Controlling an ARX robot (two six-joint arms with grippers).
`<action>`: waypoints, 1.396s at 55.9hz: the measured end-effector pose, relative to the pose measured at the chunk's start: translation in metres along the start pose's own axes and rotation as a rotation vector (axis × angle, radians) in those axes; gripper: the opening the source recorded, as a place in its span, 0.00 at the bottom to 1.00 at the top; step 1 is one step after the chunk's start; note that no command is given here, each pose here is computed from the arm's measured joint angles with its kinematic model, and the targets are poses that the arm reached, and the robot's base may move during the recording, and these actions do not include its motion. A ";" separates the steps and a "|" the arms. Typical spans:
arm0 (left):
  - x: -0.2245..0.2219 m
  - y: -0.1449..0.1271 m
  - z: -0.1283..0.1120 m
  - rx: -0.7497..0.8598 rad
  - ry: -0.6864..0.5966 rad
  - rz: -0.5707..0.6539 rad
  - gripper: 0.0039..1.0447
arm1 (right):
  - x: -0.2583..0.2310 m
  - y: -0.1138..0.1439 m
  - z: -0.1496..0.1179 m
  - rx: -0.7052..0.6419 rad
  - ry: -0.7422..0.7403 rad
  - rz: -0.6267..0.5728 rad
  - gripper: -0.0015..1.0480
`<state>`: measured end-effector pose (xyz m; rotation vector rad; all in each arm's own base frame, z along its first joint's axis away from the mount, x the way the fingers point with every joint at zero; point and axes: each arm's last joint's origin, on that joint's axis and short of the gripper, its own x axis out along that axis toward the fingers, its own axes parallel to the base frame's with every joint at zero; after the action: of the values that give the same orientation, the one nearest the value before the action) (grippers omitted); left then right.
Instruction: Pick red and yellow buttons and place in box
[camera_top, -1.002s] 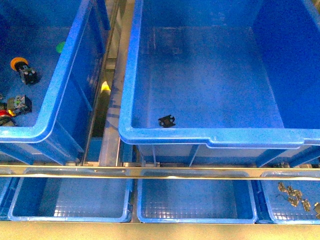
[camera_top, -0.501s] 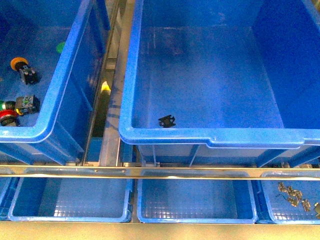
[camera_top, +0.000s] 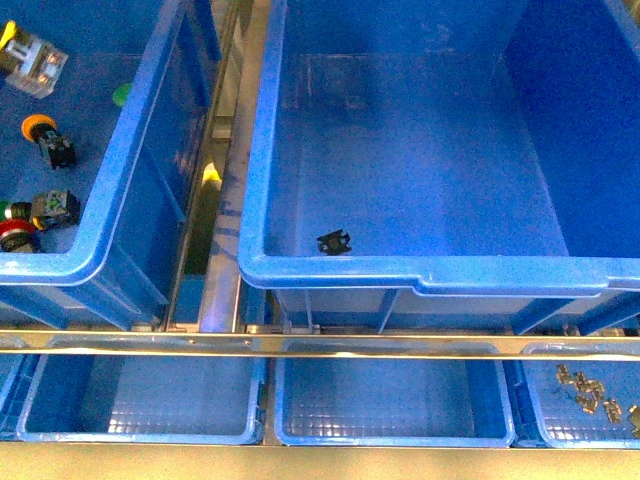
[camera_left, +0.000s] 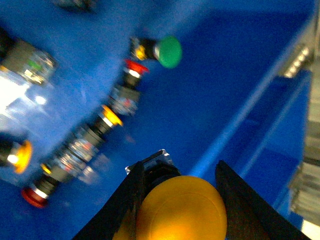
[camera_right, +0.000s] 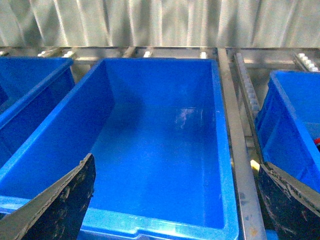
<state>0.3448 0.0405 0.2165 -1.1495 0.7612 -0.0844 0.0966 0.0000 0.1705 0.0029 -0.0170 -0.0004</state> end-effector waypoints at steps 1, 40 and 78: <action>-0.002 -0.006 -0.007 0.006 0.020 -0.021 0.32 | 0.000 0.000 0.000 0.000 0.000 0.000 0.94; 0.097 -0.077 -0.151 0.053 0.357 -0.158 0.32 | 0.000 0.000 0.000 0.000 0.000 0.000 0.94; 0.123 -0.115 -0.207 0.083 0.435 -0.174 0.32 | 0.034 0.023 -0.009 -0.257 0.488 0.182 0.94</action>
<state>0.3523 -0.2267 0.2124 -1.1291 1.0276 -0.5206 0.1305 0.0226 0.1622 -0.2555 0.4707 0.1796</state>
